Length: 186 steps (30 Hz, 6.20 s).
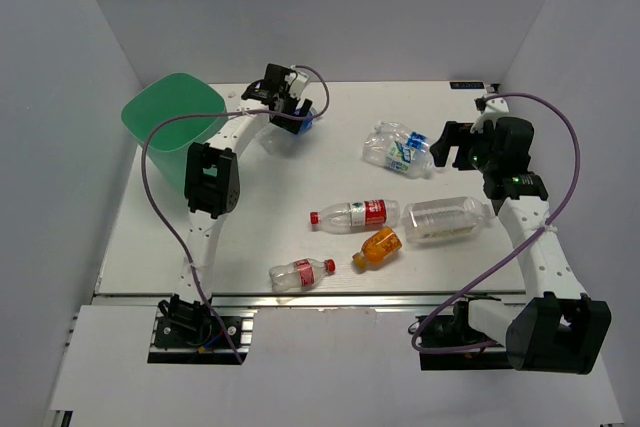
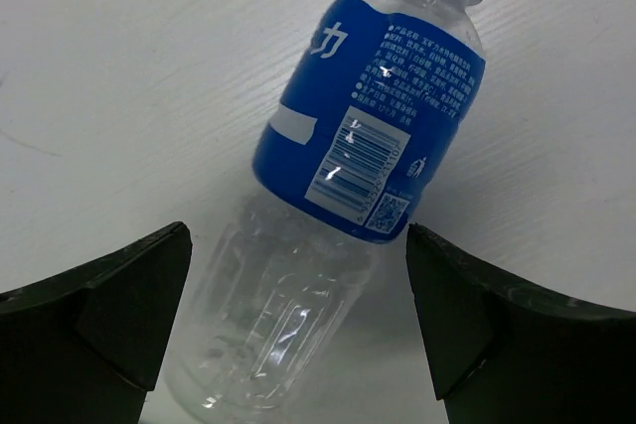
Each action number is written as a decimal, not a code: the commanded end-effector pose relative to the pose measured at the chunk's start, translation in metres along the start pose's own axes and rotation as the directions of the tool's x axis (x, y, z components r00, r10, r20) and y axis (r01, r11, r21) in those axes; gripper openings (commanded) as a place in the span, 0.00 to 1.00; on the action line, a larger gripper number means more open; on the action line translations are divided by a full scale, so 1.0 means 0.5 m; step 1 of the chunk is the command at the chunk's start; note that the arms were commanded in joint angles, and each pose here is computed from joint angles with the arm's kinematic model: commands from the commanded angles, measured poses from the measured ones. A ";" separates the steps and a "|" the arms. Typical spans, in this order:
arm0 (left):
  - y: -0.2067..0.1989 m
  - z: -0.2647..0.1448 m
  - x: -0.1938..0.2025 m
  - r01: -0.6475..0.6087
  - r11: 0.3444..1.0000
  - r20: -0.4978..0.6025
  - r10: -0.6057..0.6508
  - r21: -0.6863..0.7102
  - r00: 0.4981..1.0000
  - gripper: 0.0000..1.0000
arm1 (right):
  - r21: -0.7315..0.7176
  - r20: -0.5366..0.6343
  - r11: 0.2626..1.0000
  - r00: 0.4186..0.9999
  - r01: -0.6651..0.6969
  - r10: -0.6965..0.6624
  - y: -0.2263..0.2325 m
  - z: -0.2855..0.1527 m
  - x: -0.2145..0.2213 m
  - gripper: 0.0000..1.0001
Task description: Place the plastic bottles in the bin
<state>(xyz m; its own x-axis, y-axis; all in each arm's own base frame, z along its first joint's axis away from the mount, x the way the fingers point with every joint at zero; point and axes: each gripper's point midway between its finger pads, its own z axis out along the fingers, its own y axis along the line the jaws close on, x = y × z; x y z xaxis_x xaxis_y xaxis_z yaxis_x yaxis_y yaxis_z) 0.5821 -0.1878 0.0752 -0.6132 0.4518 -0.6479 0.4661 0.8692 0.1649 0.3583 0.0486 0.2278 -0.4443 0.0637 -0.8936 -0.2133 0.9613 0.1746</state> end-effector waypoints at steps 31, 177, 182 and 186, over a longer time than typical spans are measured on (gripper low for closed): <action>0.366 -0.771 -0.178 0.704 0.660 0.758 -0.310 -0.263 0.574 0.48 | -0.294 -0.099 0.888 0.913 0.353 -0.396 0.077 0.086 0.039 0.89; 0.195 -0.699 -0.286 0.629 0.718 0.669 -0.627 0.299 0.399 0.14 | -0.524 0.110 0.774 0.929 0.356 -0.352 0.317 0.194 -0.060 0.89; 0.308 -0.833 -0.238 0.692 0.719 0.786 -0.466 0.068 0.407 0.25 | -0.406 -0.031 0.775 0.840 0.485 -0.542 0.100 0.269 0.003 0.89; 0.380 -0.874 -0.139 0.786 0.591 0.804 -0.373 -0.179 0.464 0.28 | -0.401 -0.249 0.763 0.742 0.506 -0.623 -0.009 0.311 0.090 0.89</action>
<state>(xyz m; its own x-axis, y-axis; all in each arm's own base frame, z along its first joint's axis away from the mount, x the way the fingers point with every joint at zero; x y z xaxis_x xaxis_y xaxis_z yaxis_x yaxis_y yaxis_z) 0.4728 -0.0014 0.4713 0.0479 -0.3853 -0.9215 -0.1325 0.9120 -0.3882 0.4805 0.1139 0.1538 -0.3904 -0.4303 -0.8139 -0.6758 0.7343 -0.0640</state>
